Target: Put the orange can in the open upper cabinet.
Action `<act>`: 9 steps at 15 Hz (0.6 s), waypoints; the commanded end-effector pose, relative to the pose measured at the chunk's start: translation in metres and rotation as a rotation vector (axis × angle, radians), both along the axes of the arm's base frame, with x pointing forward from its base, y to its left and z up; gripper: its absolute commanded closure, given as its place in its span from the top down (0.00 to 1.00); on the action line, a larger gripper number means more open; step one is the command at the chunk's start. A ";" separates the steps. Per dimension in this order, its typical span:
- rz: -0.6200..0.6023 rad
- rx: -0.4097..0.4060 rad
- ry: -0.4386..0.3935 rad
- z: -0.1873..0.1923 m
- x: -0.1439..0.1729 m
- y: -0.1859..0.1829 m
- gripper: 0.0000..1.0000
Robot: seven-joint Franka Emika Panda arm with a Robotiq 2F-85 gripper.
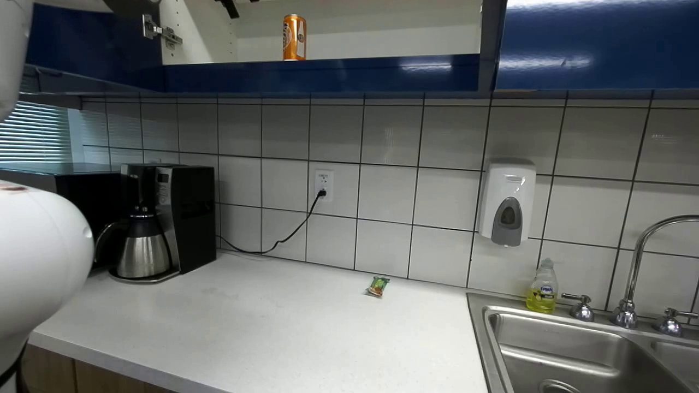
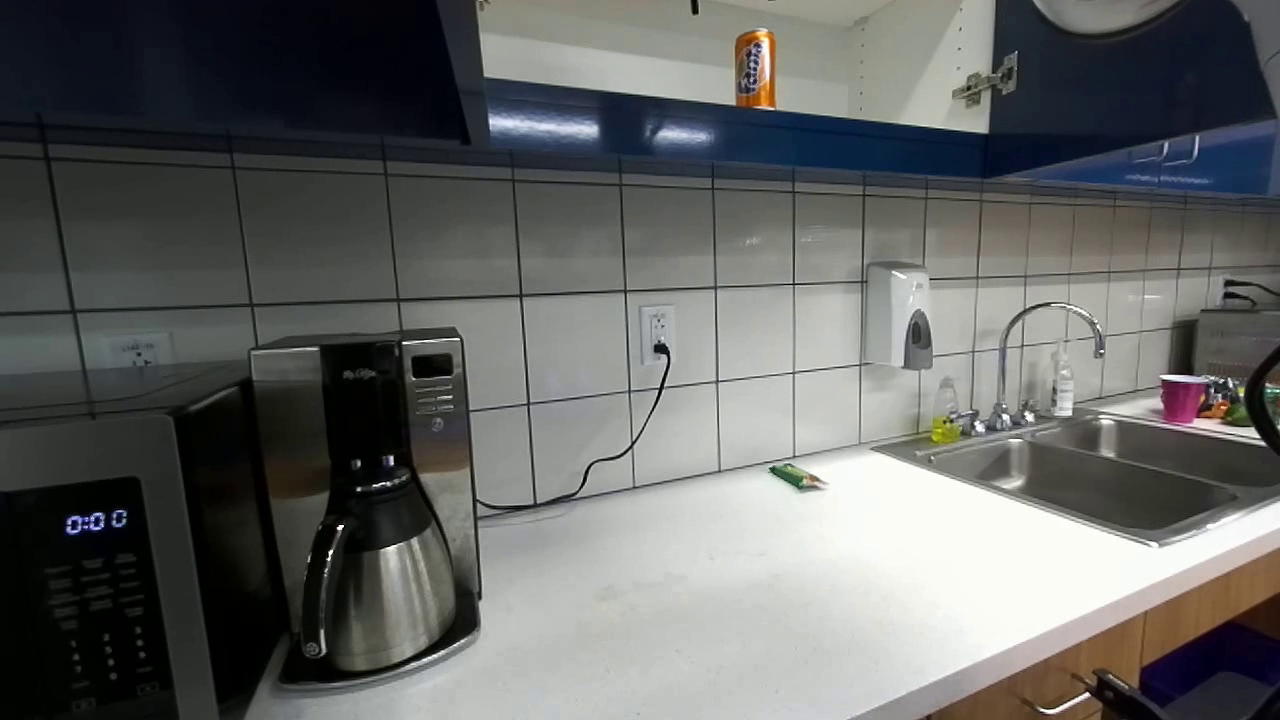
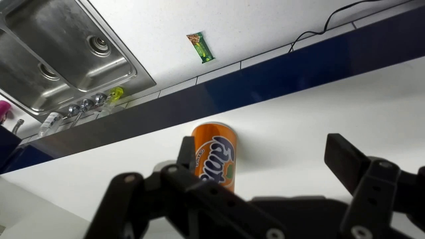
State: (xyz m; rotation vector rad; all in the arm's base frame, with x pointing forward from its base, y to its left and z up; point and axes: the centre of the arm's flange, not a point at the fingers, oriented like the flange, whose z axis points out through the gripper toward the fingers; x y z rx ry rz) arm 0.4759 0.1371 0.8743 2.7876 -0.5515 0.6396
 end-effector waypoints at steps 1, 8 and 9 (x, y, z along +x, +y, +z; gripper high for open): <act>0.016 0.001 0.027 -0.025 -0.071 0.002 1.00; -0.011 0.020 0.081 -0.019 -0.136 -0.003 1.00; -0.024 0.023 0.091 -0.020 -0.142 -0.006 1.00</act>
